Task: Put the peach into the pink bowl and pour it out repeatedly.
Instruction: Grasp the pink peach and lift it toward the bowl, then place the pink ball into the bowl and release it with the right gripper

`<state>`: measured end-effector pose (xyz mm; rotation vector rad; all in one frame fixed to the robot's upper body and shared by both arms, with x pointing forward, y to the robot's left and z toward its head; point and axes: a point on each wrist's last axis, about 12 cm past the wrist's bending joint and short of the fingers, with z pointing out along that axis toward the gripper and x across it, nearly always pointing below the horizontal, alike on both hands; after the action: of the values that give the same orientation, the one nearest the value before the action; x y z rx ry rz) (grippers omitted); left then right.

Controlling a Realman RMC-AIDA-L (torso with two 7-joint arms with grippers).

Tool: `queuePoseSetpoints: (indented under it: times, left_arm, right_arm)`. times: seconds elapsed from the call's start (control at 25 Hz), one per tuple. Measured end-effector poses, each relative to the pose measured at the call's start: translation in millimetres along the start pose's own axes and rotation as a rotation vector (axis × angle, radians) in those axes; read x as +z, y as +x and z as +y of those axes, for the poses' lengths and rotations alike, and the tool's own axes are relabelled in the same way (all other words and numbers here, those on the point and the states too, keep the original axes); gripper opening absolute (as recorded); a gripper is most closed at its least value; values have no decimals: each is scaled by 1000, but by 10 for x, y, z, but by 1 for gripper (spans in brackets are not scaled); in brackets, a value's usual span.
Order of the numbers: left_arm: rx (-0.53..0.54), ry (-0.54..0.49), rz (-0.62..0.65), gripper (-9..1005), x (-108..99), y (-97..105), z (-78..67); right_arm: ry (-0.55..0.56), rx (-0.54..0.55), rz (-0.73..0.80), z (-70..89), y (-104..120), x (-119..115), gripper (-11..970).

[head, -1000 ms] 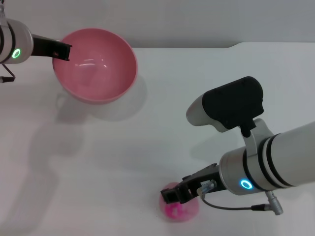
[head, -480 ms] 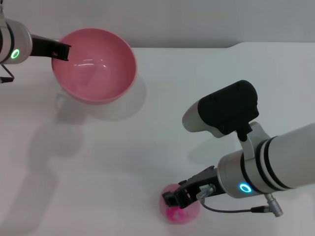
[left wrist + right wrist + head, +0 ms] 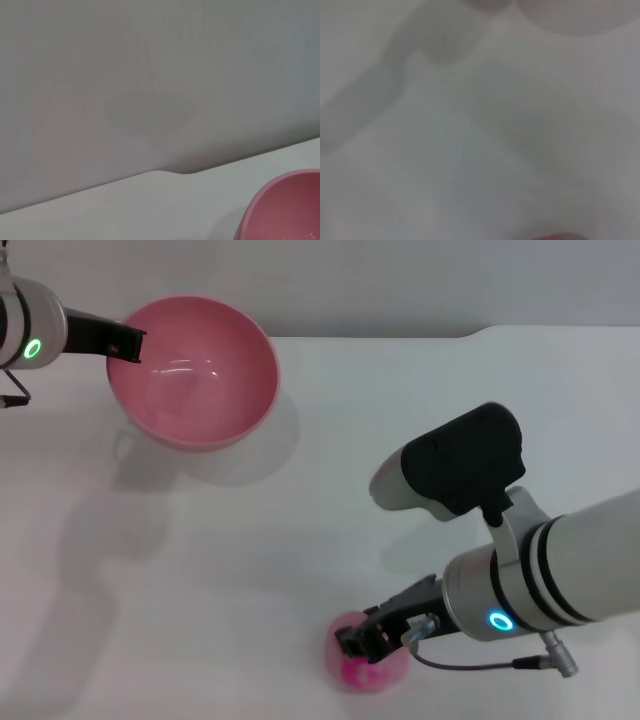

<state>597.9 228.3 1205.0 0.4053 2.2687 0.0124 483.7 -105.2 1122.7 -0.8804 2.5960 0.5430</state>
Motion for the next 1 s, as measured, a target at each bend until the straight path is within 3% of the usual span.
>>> queuePoseSetpoints:
  times: [0.56,1.0]
  left_arm:
    - [19,11,7,44,25,26,-57]
    - [80,61,43,45,81,85,-305]
  right_arm:
    - [14,-37,-109,10,-206,-285,251]
    - [170,-159,-321,80,-582,-1005,205]
